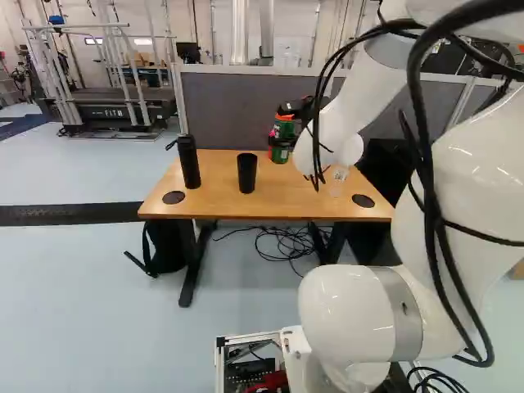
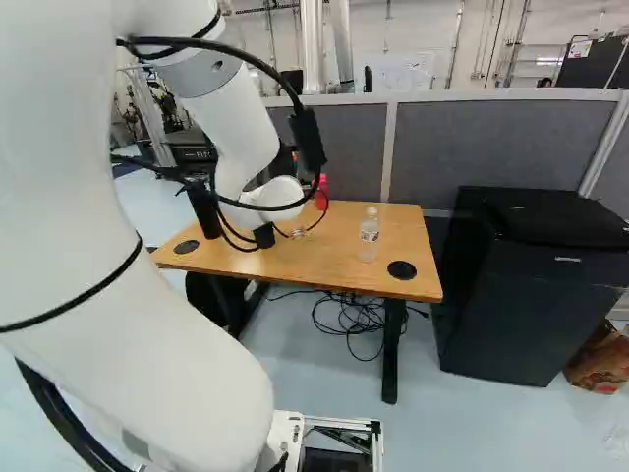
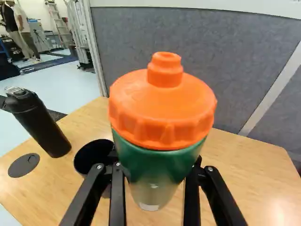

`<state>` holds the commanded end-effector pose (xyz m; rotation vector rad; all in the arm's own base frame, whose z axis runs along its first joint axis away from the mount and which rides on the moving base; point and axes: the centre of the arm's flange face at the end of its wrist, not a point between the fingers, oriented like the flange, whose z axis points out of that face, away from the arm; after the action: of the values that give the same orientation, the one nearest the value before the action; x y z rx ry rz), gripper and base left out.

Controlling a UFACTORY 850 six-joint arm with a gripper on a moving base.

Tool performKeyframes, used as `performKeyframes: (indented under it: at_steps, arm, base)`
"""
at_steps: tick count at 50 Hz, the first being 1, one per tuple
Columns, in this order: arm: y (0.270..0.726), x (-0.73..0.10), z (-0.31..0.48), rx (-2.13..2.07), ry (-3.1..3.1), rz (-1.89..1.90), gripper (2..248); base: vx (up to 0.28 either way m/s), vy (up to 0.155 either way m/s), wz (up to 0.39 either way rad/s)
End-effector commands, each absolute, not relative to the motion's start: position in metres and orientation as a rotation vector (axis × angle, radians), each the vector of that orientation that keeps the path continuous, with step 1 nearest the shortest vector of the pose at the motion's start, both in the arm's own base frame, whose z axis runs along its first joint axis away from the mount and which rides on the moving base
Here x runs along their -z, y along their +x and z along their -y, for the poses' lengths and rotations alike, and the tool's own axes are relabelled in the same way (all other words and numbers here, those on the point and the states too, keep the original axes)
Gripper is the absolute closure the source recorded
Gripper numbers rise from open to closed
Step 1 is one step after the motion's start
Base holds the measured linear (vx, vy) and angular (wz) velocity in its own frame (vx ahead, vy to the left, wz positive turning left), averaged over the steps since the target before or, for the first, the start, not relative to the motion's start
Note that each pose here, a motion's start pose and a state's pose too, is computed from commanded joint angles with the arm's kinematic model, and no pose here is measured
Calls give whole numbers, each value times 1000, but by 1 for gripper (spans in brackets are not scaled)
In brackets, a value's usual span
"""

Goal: Pick up the green bottle from the table

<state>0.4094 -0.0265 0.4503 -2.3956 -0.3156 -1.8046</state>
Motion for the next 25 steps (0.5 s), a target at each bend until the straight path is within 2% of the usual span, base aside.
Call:
performKeyframes:
  at_steps: [25]
  arm:
    - [352,-415,9,1821,-2442,172,140]
  base:
    - [0,0,0]
